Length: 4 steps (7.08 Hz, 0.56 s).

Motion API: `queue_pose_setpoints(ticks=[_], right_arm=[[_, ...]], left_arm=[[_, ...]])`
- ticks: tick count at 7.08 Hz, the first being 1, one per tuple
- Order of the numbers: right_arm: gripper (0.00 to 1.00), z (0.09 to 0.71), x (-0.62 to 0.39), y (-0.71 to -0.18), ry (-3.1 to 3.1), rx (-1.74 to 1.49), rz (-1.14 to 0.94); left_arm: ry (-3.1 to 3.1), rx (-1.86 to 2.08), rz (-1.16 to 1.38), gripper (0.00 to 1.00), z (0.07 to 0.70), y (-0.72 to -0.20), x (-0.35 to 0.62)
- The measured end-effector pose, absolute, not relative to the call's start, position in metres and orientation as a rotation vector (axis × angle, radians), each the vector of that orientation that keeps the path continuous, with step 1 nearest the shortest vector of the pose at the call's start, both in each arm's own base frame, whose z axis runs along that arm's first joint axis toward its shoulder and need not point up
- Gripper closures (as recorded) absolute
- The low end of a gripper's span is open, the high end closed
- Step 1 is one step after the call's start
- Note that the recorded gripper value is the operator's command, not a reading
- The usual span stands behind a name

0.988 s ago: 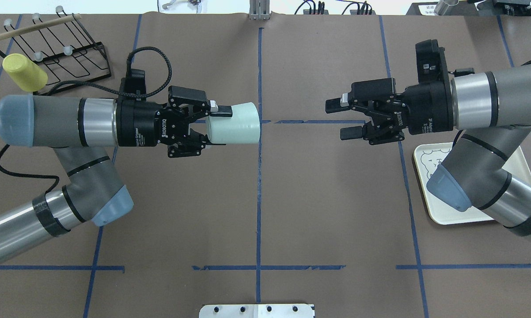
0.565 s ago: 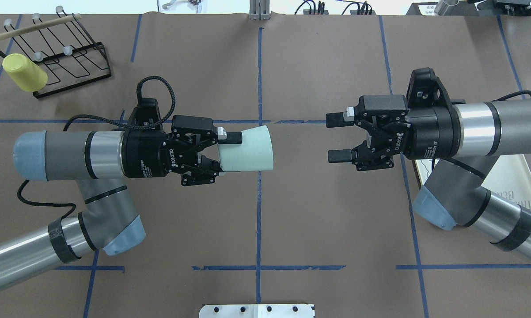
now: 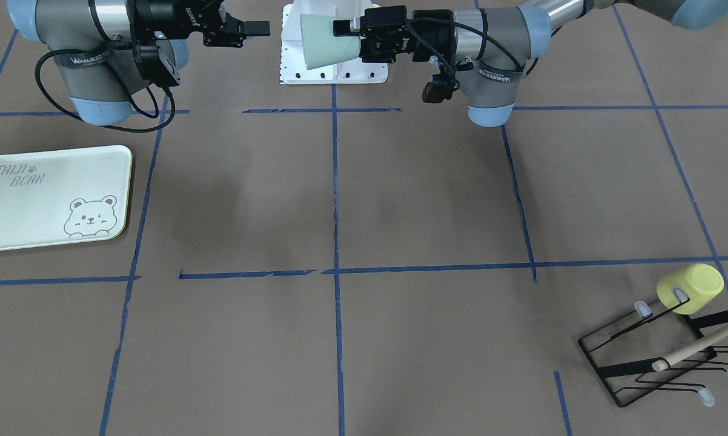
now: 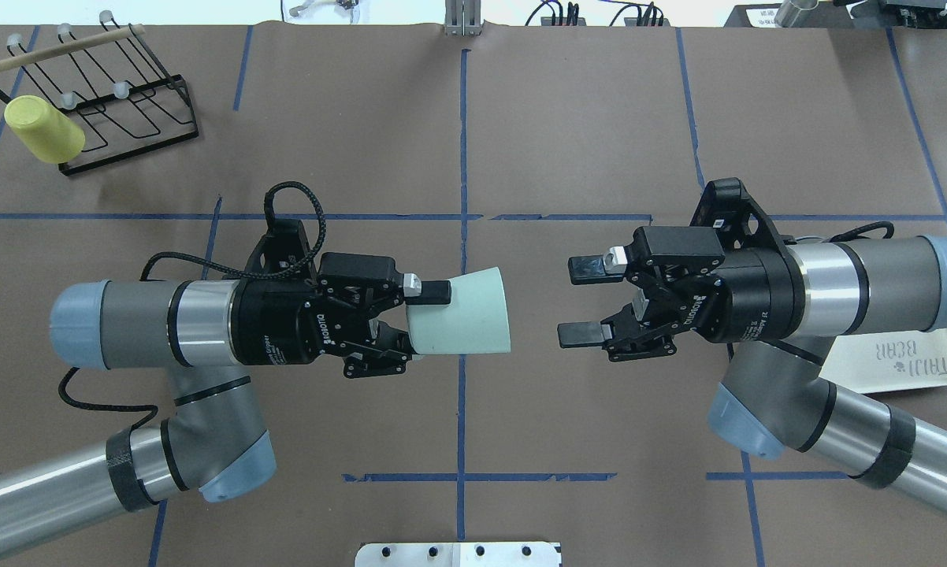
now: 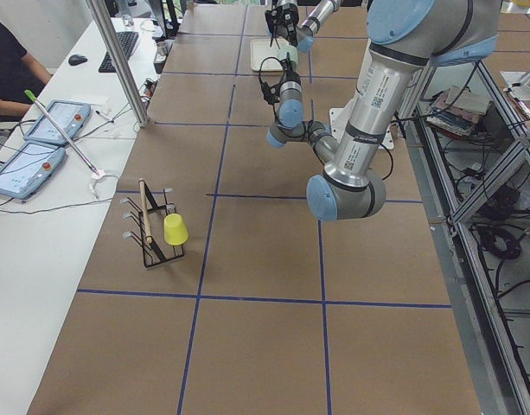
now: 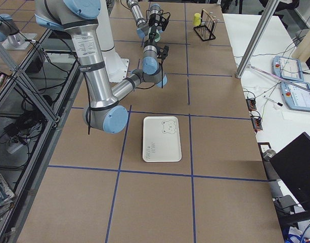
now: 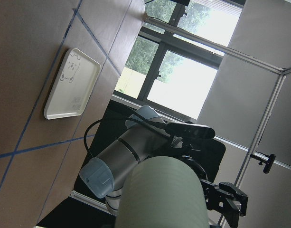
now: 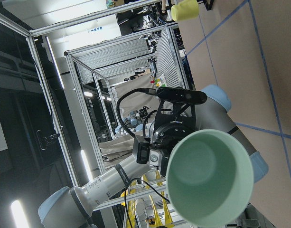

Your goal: Left arm grabs green cup and hands to right arm on tray

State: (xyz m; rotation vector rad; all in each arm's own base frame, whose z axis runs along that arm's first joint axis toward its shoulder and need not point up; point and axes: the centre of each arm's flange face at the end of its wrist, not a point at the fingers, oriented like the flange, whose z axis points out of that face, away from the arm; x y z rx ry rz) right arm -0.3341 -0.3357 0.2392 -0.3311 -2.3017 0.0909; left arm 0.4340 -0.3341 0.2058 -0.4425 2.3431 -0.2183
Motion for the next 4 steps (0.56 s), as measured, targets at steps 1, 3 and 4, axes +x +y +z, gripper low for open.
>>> queue_pose_setpoints(ticks=[1, 3, 4], right_arm=[[0.02, 0.236, -0.338, -0.333, -2.315, -0.338, 0.094], [0.02, 0.230, -0.344, -0.329, -2.334, -0.348, 0.101], [0.02, 0.230, -0.345, -0.329, -2.338, -0.348, 0.108]], left_arm=[[2.349, -0.456, -0.210, 0.81, 0.203, -0.329, 0.438], [2.350, -0.479, -0.197, 0.81, 0.200, -0.320, 0.444], [2.349, -0.488, -0.193, 0.81, 0.199, -0.316, 0.446]])
